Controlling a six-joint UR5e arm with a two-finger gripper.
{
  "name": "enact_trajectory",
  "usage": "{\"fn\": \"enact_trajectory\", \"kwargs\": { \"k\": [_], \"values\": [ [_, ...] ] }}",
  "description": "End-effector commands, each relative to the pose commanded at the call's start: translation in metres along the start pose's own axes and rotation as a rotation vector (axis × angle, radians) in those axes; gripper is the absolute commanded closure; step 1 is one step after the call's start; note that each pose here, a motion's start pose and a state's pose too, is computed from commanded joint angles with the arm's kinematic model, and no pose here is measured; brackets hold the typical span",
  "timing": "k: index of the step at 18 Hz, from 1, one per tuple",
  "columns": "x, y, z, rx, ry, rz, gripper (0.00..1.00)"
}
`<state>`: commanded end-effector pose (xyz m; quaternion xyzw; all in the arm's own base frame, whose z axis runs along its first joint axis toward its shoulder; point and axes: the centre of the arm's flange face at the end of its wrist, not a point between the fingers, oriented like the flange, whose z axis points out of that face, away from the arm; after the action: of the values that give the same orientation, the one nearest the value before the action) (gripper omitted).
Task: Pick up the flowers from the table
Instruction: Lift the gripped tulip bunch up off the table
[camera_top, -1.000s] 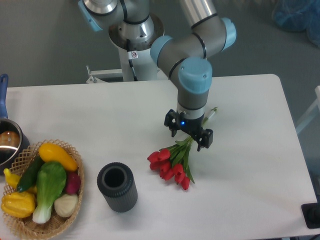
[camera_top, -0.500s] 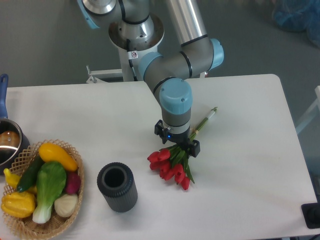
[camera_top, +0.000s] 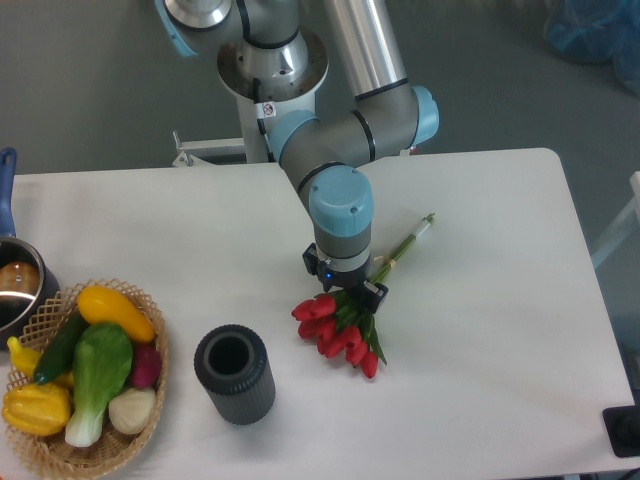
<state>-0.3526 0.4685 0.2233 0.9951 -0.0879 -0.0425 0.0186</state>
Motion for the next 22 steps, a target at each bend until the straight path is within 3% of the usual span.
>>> {"fn": "enact_trajectory", "kwargs": {
  "k": [11,17,22],
  "values": [
    [-0.030,0.014,-0.041,0.000,-0.069,-0.055,1.00],
    [-0.084,0.021,-0.106,-0.018,-0.013,-0.086,1.00],
    [-0.101,0.026,-0.127,0.076,-0.008,-0.076,1.00]
  ]
}}
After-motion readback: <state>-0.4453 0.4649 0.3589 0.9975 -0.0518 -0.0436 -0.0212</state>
